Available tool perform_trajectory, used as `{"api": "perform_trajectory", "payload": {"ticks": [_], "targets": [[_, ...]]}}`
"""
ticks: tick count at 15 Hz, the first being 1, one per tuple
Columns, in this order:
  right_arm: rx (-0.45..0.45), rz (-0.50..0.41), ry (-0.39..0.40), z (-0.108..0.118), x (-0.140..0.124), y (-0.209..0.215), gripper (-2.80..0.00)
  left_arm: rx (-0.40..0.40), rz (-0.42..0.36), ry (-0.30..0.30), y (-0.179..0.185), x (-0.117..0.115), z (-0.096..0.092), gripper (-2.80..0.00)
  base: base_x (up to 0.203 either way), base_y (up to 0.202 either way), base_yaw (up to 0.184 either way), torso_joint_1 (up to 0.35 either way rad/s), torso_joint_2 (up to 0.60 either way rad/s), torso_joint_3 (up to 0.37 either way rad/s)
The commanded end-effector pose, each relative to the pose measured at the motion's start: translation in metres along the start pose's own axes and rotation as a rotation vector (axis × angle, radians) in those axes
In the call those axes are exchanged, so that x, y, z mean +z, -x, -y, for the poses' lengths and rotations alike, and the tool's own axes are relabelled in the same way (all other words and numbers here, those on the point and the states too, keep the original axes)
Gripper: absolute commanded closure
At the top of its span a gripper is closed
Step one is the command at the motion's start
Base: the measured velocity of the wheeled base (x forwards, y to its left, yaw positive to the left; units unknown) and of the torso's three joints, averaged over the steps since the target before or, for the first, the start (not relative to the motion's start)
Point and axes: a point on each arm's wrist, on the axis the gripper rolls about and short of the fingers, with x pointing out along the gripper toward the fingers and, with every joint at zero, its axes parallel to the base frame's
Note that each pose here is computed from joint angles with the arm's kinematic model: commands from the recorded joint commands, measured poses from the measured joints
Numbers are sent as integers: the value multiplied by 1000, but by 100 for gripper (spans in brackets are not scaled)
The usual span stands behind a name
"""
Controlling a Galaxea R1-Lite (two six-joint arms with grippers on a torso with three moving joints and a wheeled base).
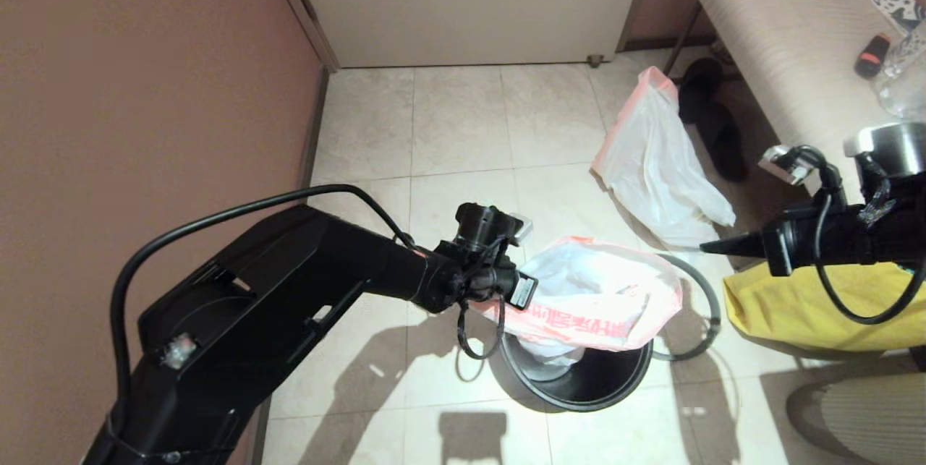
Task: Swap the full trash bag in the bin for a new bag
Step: Put the new garbage bag on the trash can
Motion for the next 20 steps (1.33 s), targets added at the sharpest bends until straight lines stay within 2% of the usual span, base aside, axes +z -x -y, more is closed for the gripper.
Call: {"api": "perform_trajectory", "payload": {"ticks": [1,3,8,11,13,17,20], "targets": [[36,-74,-52,13,-18,-31,0,-1,6,15,-1,-4,1,0,0,0,0,0,0,0],[57,-110,-88,15,-27,-61,0,-1,5,37,-4,-7,1,0,0,0,0,0,0,0],[-19,-39,-193,35,-34,-96,0,-7,21,35,-17,-16,5,0,0,0,0,0,0,0],[-100,-4,-211,40,-35,-112,0,-5,37,64,-18,-18,5,0,0,0,0,0,0,0],[-118,22,-215,39,-37,-121,0,-4,55,66,-18,-18,5,0,0,0,0,0,0,0],[-154,-39,-219,34,-51,-146,0,13,127,85,-15,-15,-3,0,0,0,0,0,0,0],[-161,-63,-220,32,-57,-156,0,24,149,99,-23,-24,-9,0,0,0,0,0,0,0]]}}
